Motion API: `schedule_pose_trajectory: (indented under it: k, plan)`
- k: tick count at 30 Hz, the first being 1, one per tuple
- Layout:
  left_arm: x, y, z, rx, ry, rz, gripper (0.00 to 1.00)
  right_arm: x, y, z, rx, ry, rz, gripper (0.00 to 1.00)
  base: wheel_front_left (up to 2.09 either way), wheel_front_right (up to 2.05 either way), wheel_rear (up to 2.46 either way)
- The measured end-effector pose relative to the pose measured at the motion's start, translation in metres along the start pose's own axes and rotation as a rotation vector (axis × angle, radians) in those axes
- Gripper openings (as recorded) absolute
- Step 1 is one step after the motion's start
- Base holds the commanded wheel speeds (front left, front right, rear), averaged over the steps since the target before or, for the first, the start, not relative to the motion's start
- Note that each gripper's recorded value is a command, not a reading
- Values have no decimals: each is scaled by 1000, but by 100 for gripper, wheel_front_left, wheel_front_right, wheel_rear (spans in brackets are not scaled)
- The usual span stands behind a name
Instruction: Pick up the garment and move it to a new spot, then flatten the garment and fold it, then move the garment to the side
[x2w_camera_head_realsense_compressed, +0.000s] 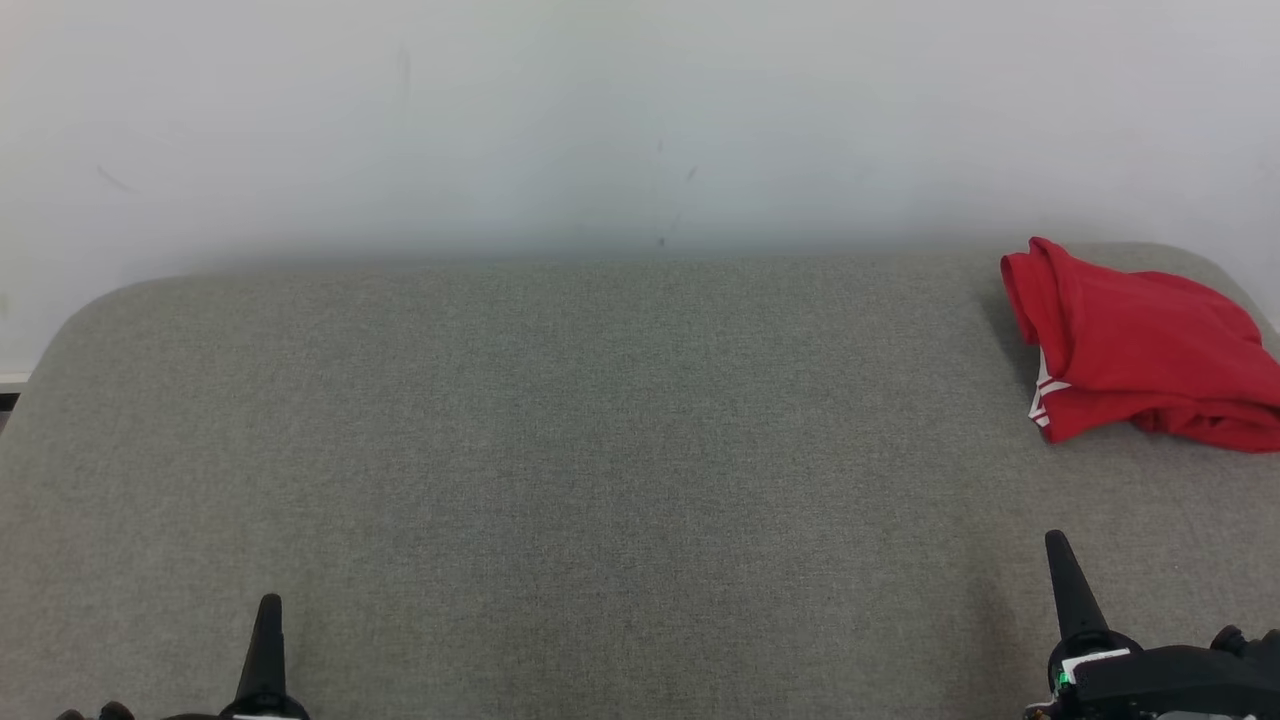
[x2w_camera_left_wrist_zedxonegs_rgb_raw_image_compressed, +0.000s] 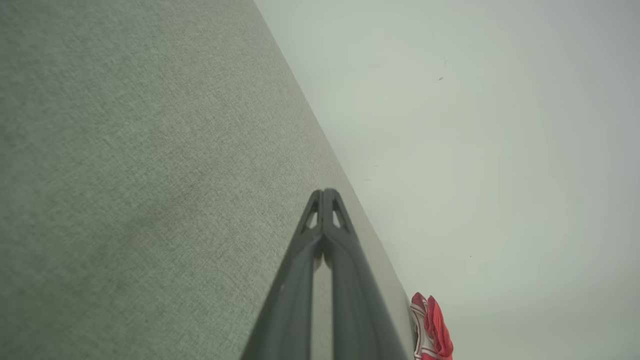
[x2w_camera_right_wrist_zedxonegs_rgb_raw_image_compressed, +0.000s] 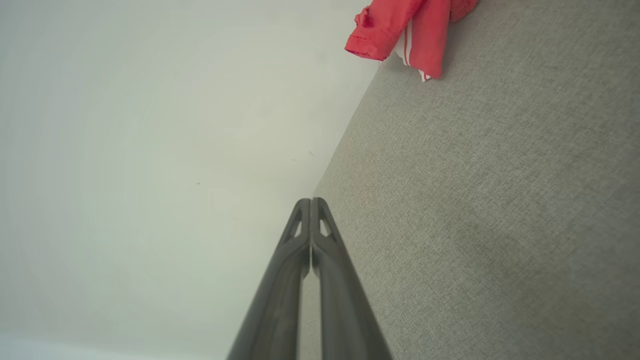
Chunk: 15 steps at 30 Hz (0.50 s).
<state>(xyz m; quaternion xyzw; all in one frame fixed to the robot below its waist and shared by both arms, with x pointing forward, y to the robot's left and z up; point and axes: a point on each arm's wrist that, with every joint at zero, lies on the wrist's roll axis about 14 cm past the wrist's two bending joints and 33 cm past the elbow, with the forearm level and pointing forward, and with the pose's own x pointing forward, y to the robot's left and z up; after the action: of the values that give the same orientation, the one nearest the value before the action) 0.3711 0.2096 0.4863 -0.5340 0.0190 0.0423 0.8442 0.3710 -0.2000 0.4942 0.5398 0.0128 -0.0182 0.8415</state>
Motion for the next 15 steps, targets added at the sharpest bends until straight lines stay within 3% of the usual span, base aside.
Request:
schedule_pose_trajectory:
  k: [15]
  plan:
    - [5, -5, -1, -139, 13, -16, 0, 5, 2, 1, 137, 4, 5, 0, 0, 0, 0]
